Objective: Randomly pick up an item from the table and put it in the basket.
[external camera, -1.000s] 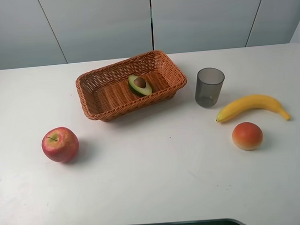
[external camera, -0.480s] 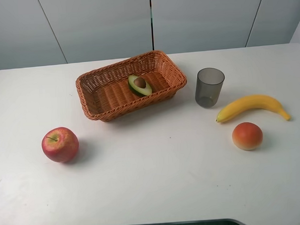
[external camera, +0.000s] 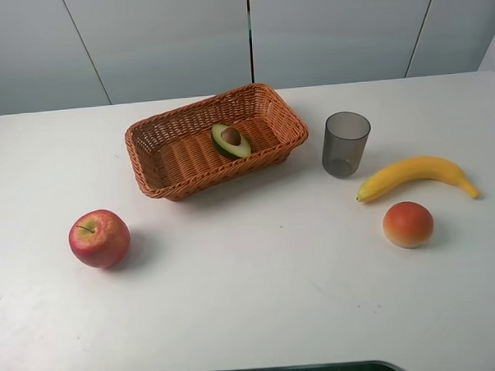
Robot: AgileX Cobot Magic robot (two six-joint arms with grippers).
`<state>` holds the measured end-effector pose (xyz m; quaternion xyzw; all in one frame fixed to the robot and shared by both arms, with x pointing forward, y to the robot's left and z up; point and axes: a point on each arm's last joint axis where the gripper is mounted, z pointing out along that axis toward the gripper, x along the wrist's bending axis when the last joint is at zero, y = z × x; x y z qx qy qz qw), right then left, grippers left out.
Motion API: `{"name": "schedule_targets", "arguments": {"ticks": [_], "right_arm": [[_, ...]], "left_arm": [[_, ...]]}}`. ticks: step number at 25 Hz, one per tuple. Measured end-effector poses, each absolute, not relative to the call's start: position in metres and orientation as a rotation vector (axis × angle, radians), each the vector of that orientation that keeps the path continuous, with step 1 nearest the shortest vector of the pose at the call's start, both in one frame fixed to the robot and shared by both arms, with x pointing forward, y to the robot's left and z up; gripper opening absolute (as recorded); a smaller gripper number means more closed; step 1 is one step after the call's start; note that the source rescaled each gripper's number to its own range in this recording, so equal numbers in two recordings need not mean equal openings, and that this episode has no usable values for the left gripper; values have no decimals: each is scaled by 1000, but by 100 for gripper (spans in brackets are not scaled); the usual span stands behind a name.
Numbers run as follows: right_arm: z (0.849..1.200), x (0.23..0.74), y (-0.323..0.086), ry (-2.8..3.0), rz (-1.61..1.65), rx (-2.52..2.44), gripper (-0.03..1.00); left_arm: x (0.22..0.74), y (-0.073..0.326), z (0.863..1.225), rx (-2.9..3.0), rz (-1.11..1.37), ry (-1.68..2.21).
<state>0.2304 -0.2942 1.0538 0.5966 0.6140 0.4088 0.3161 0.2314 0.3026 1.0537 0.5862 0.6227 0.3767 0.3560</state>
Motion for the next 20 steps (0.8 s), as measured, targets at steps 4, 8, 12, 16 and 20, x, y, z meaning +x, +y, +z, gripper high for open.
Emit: {"name": "schedule_targets", "arguments": {"ticks": [4, 8, 12, 16, 20], "right_arm": [[1054, 230, -294, 1617, 1076, 1571, 100], [1054, 230, -294, 1617, 1076, 1571, 100], [1054, 230, -294, 1617, 1076, 1571, 100], [1054, 230, -294, 1617, 1076, 1571, 100], [1054, 230, -294, 1617, 1076, 1571, 100]], "left_arm": [[231, 303, 1054, 1514, 973, 1608], [231, 303, 1054, 1514, 973, 1608], [231, 303, 1054, 1514, 973, 1608], [231, 303, 1054, 1514, 973, 1608], [231, 303, 1054, 1512, 972, 1610]]}}
